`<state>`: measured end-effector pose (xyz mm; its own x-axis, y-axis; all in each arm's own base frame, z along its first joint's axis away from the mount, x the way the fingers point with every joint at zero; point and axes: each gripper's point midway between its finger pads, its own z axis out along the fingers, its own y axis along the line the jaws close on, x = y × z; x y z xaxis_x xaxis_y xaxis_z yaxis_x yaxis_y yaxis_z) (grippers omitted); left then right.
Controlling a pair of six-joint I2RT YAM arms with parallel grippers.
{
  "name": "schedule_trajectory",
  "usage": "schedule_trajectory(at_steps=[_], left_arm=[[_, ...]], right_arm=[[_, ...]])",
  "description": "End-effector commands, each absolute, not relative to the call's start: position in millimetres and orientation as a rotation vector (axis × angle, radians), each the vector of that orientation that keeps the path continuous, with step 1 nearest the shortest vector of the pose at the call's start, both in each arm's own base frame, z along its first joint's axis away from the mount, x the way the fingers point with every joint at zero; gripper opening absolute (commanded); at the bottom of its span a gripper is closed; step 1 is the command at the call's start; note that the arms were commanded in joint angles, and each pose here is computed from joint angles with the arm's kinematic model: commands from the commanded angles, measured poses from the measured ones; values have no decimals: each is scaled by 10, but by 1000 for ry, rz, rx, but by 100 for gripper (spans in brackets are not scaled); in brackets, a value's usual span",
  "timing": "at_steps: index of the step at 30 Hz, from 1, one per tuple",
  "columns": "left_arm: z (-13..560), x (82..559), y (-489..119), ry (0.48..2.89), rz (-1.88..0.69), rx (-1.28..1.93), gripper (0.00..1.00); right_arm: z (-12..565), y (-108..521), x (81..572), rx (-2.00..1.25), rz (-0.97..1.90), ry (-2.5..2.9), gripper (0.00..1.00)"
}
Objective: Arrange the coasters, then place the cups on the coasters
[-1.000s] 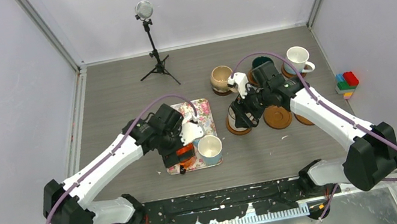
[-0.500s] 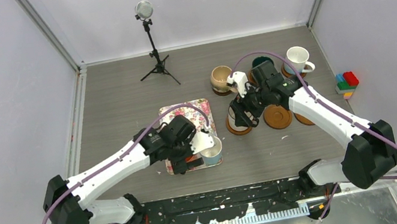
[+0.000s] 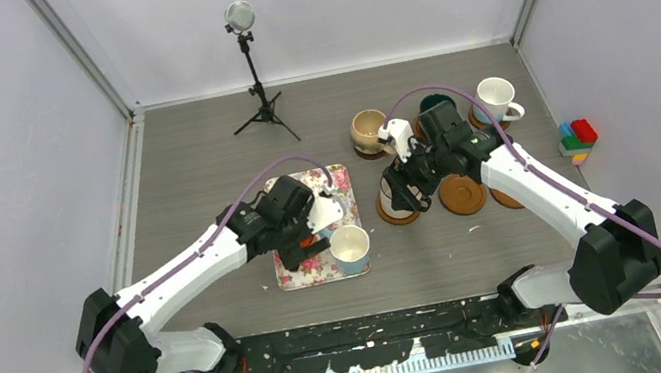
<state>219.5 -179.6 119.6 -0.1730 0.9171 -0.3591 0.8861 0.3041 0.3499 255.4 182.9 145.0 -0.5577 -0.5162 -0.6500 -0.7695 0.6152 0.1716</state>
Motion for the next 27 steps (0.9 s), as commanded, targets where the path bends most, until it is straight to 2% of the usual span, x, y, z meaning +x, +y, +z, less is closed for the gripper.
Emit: schedule_trajectory(at_steps=[1, 13, 18, 21, 23, 25, 27], left_arm=[[1281, 2512, -1760, 2036, 137, 1522, 100], [1347, 3230, -1516, 2139, 49, 1270, 99], [1435, 3156, -1394, 2190, -109, 1180, 98], [1468, 3041, -1257, 2199, -117, 1162, 98], [1384, 2939, -1125, 2239, -90, 1190, 92], [1262, 2856, -1008, 2294, -80, 1220, 80], [1147, 2867, -911, 2327, -28, 1218, 64]], right_arm=[[1581, 1880, 2642, -1008, 593, 2237, 78], [1596, 1893, 2660, -1012, 595, 2230, 78], [1594, 1893, 2656, -1018, 597, 2227, 78], [1596, 1891, 2645, -1018, 600, 2224, 78], [1595, 1894, 2643, -1017, 604, 2221, 78], [1590, 1906, 2648, -1019, 606, 2216, 77], [1578, 1918, 2655, -1015, 615, 2218, 78]])
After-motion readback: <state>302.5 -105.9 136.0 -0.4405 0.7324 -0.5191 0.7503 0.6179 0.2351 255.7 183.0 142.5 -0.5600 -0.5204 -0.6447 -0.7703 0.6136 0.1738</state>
